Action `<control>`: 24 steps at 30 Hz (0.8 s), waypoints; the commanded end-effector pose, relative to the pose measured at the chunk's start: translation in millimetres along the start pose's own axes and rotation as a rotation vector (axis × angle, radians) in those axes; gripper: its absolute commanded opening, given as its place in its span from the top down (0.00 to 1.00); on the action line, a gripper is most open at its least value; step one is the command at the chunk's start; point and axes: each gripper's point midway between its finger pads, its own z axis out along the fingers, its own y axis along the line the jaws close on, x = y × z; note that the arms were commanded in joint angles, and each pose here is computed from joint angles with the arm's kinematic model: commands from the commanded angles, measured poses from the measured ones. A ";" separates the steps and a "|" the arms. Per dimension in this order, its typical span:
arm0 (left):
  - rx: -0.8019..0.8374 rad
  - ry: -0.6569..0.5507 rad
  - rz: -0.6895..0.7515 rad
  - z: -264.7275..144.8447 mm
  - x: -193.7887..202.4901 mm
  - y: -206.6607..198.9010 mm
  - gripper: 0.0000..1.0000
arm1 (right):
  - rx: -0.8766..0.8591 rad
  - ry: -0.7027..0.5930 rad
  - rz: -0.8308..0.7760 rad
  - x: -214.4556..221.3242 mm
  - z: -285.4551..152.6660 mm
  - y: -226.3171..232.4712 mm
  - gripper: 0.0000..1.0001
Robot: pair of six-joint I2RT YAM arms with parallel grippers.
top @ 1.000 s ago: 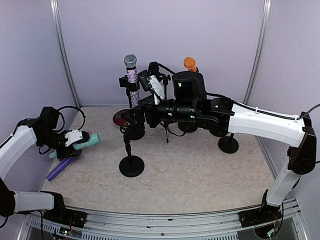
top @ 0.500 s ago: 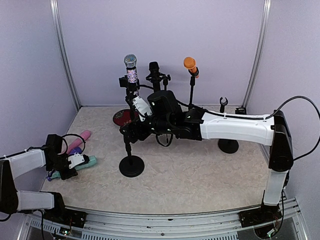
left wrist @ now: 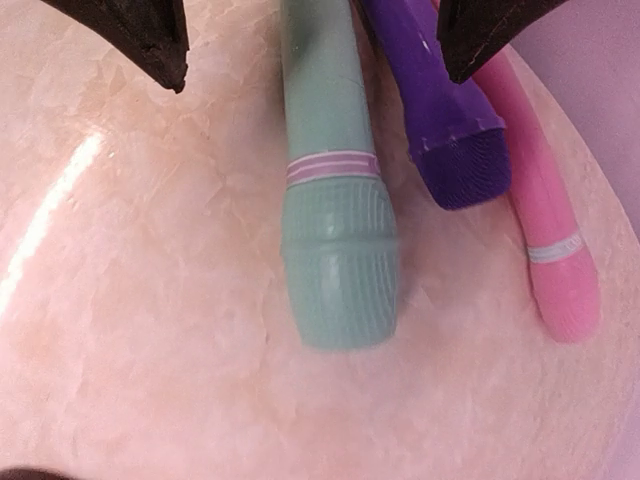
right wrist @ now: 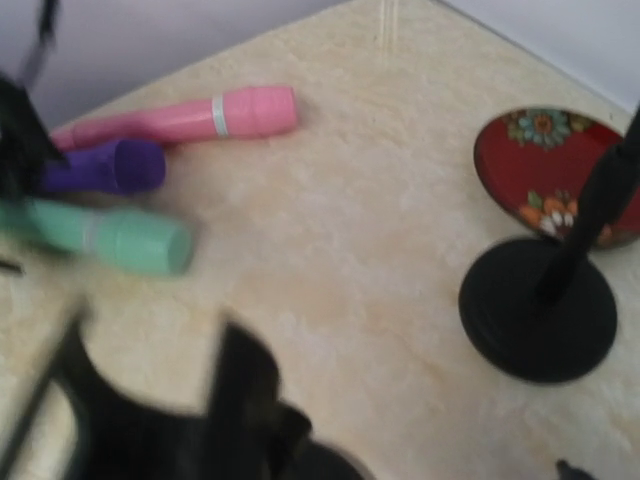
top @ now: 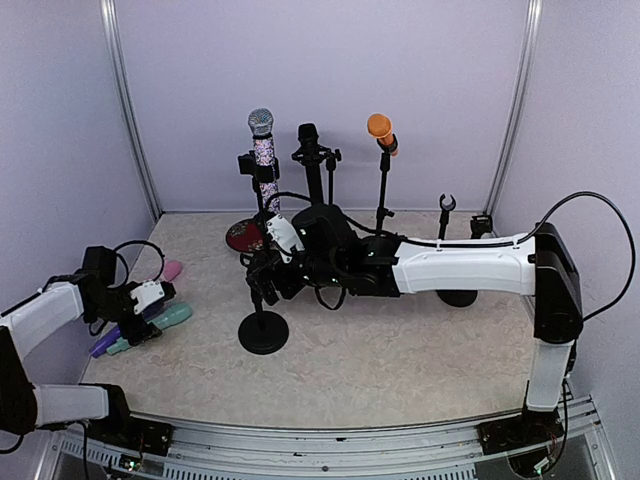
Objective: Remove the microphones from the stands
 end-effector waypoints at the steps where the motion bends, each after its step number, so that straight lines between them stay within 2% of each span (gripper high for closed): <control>1: 0.100 -0.172 -0.056 -31.8 -45.4 -4.0 0.15 | -0.024 -0.111 0.027 -22.0 -24.2 2.5 0.00; 6: 0.122 -0.283 -0.125 -60.5 -81.8 13.8 0.13 | -0.052 -0.102 0.042 0.8 -16.2 6.7 0.00; 9: 0.119 -0.328 -0.167 -76.3 -98.9 28.2 0.02 | -0.062 -0.125 0.029 6.7 -7.7 12.3 0.01; 18: 0.056 -0.388 -0.220 -106.5 -121.4 59.2 0.01 | 0.042 -0.338 -0.028 -6.8 8.0 4.9 0.13; 24: 0.030 -0.377 -0.203 -111.2 -119.6 61.9 0.01 | 0.070 -0.395 -0.104 -12.0 27.0 15.2 0.24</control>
